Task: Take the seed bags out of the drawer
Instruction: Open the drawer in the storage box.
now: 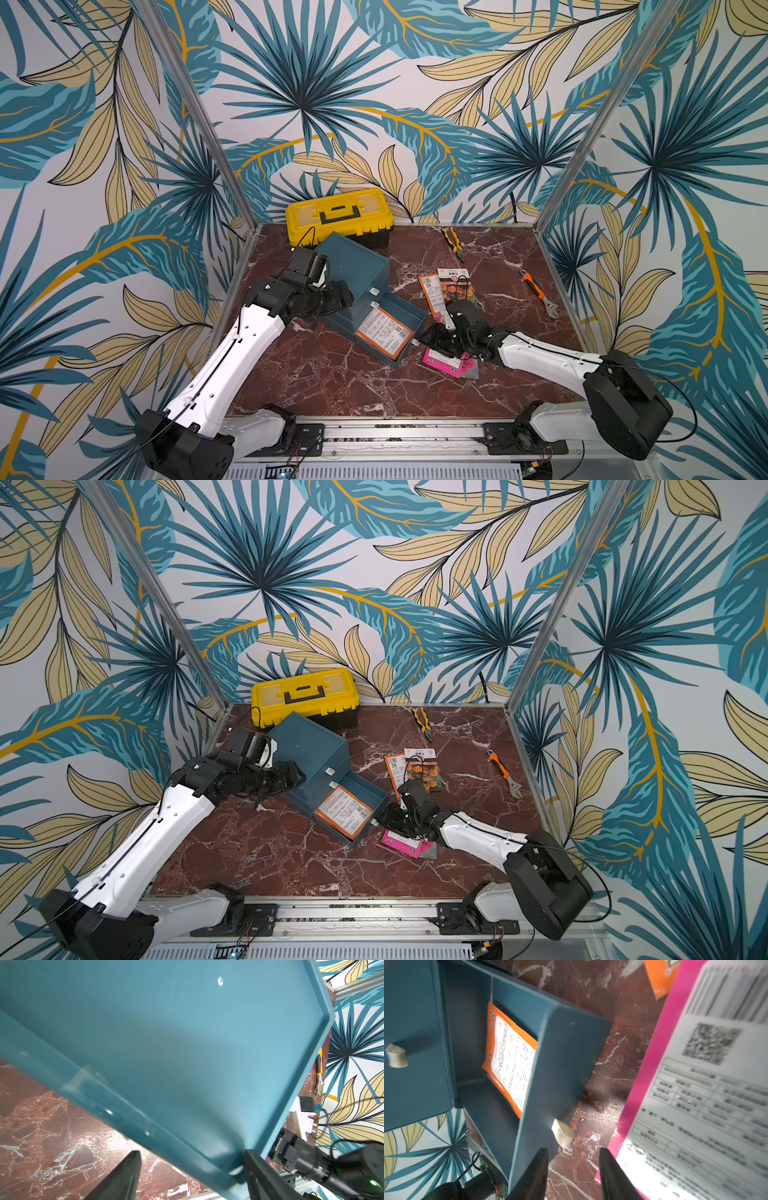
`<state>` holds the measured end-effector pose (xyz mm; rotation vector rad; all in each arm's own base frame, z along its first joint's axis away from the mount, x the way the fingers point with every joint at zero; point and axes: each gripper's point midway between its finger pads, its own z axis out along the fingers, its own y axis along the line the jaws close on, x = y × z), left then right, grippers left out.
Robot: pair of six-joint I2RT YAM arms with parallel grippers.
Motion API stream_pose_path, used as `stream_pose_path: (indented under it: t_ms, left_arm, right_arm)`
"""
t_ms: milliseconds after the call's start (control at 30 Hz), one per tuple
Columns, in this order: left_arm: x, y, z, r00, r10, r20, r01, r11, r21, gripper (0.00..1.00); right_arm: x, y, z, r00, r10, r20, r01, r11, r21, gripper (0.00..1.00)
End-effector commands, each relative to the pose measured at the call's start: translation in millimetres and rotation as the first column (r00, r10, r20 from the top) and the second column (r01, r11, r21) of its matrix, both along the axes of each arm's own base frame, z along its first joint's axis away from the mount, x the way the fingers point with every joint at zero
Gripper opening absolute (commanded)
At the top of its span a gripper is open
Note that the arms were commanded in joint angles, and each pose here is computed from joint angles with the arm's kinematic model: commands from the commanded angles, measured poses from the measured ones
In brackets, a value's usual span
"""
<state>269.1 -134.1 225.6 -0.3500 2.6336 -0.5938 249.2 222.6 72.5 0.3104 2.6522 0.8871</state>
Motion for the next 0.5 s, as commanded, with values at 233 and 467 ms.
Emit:
stream_pose_path:
  t_ms: [233, 467]
  left_arm:
    - [-4.3, -0.1, -2.5, 1.000, -0.007, -0.005, 0.007, 1.000, 0.000, 0.82]
    - [-6.8, 1.0, -3.5, 1.000, 0.000, -0.007, 0.000, 1.000, -0.003, 0.82]
  right_arm:
    - [17.7, 0.5, 58.3, 0.946, 0.278, 0.169, -0.237, 0.945, -0.226, 0.56]
    - [42.8, 42.4, 57.3, 0.890, 0.429, 0.157, -0.390, 0.893, -0.226, 0.56]
